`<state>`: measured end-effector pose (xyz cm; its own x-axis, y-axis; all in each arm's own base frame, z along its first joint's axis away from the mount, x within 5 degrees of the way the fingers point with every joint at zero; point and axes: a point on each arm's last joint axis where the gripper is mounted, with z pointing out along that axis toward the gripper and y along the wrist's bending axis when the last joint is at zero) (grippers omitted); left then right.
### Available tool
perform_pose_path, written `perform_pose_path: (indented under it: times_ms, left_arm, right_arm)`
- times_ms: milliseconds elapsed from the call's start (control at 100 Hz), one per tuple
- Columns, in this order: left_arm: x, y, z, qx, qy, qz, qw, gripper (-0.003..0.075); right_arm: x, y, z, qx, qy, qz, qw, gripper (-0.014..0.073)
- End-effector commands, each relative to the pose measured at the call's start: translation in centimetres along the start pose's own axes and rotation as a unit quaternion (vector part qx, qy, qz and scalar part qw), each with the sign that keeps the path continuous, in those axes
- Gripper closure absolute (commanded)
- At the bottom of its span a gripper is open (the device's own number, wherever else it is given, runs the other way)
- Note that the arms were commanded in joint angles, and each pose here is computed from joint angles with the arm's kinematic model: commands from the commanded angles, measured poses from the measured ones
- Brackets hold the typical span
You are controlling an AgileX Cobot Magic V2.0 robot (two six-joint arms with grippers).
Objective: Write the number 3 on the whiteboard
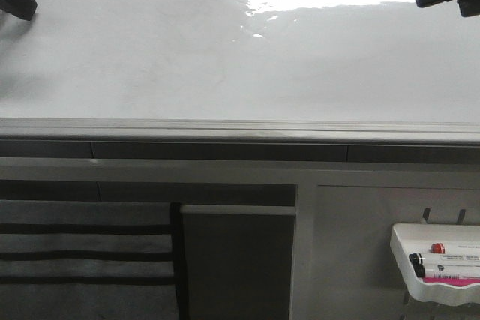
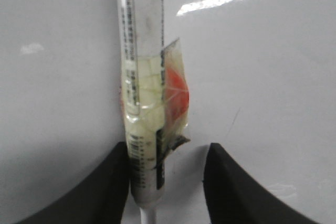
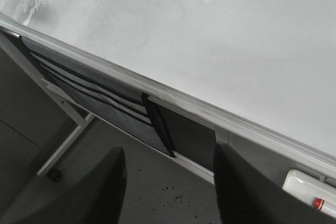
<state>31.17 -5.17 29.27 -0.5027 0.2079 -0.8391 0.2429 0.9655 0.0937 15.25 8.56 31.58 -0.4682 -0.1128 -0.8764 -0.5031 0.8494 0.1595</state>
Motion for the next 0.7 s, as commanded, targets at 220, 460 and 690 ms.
perform_pose_path:
  times_ms: [220,460,690]
  left_arm:
    - [-2.3,0.2,-1.0,-0.012,-0.072,0.001,0.997,0.0628]
    - [-2.4,0.1,-2.0,-0.009,-0.067,0.003,0.998,0.0689]
    - [-2.0,-1.7,-6.0,0.050,0.049,0.120,0.990,0.0731]
  right_arm:
    - [-1.7,0.1,-0.5,0.004,-0.049,-0.002,0.999,0.0262]
    - [-1.6,0.1,-0.5,0.004,-0.048,-0.003,0.999,0.0262]
    - [-2.8,0.9,-1.5,-0.019,-0.003,-0.031,0.999,0.0262]
